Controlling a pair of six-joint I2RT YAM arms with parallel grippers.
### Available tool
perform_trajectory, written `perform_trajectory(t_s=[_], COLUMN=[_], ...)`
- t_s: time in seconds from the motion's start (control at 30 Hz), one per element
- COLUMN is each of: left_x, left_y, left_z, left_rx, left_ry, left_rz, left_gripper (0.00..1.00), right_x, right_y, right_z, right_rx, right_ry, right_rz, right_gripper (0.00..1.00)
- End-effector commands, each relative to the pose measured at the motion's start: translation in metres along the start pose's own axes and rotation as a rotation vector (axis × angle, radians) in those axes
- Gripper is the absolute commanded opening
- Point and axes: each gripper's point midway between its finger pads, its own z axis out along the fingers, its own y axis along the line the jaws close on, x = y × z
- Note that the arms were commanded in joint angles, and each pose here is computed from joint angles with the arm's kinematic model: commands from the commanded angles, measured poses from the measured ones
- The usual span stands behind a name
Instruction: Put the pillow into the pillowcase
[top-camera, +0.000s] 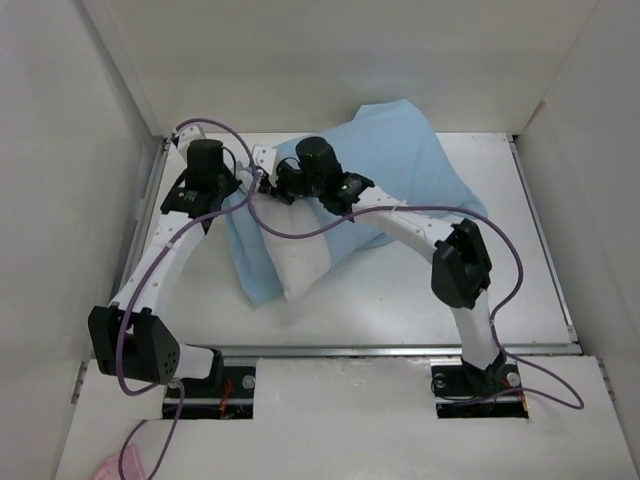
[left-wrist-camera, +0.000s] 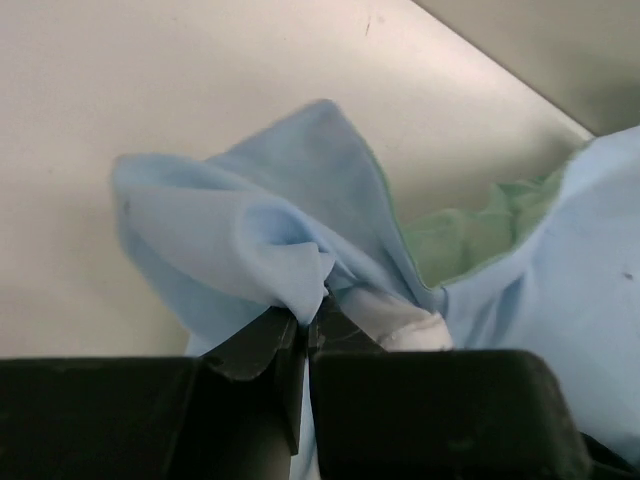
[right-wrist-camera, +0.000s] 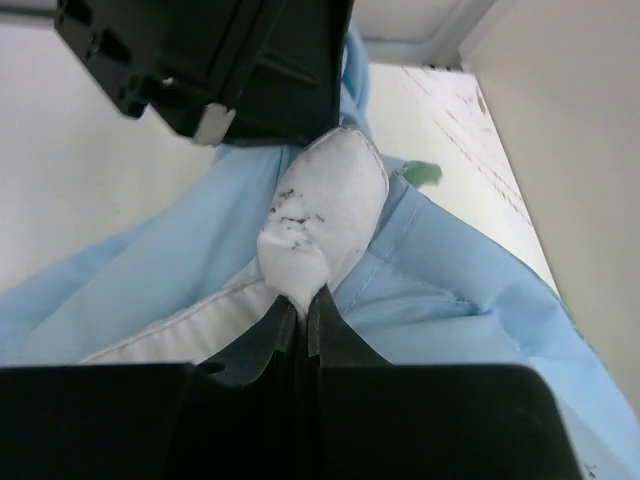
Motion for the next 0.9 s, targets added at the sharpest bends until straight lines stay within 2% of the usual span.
perform_trajectory(t_s=[0.0,0.03,0.13,0.2,0.23,0.27,0.33,0.43,0.47,0.53,0.57,0.7,0.77,0.8,0.87], left_x=[-0.118,-0.135,-0.154,-0.172,-0.175,-0.174,-0.174,-0.160,-0.156,-0.145,-0.144,-0.135,-0.133,-0.132,-0.124], left_y=[-0.028,-0.035,-0.040,-0.053,-0.057,-0.063,-0.067,-0.072,-0.077,-0.078,-0.082,-0.085,-0.096,-0.102,-0.105], left_z=[-0.034,-0.044,-0.057,-0.077,-0.084,-0.091,-0.108,-0.124,-0.127,-0.127,-0.134,-0.127,-0.132,-0.133,-0.134], left_rx=[0.047,0.070,0.072,0.134,0.160,0.208,0.245,0.318,0.347,0.376,0.401,0.414,0.480,0.517,0.548], left_ry=[-0.351,-0.385,-0.419,-0.445,-0.453,-0.442,-0.454,-0.432,-0.423,-0.396,-0.409,-0.394,-0.381,-0.389,-0.368], left_rz=[-0.094,-0.109,-0.102,-0.114,-0.103,-0.086,-0.088,-0.074,-0.082,-0.080,-0.084,-0.077,-0.064,-0.048,-0.035], left_gripper=[0.00,0.00,0.00,0.00,0.00,0.00,0.00,0.00,0.00,0.00,0.00,0.00,0.00,0.00,0.00], right_x=[0.087,0.128,0.180,0.192,0.184,0.203,0.206,0.197,0.182,0.200,0.183,0.189,0.177,0.179,0.140], right_y=[0.033,0.050,0.066,0.066,0.049,0.052,0.030,0.013,-0.005,-0.019,-0.032,-0.012,-0.022,-0.022,-0.027], right_z=[-0.016,-0.015,-0.016,-0.013,-0.006,0.000,0.007,0.023,0.027,0.035,0.041,0.047,0.045,0.045,0.041], right_rx=[-0.093,-0.136,-0.157,-0.156,-0.092,-0.088,0.017,0.058,0.121,0.263,0.288,0.195,0.237,0.260,0.253], right_ry=[0.318,0.425,0.559,0.604,0.605,0.646,0.656,0.612,0.586,0.609,0.559,0.552,0.521,0.519,0.430], right_rz=[0.025,0.058,0.081,0.110,0.109,0.126,0.162,0.215,0.208,0.289,0.279,0.306,0.306,0.336,0.387], right_gripper=[0.00,0.00,0.00,0.00,0.00,0.00,0.00,0.00,0.00,0.00,0.00,0.00,0.00,0.02,0.29])
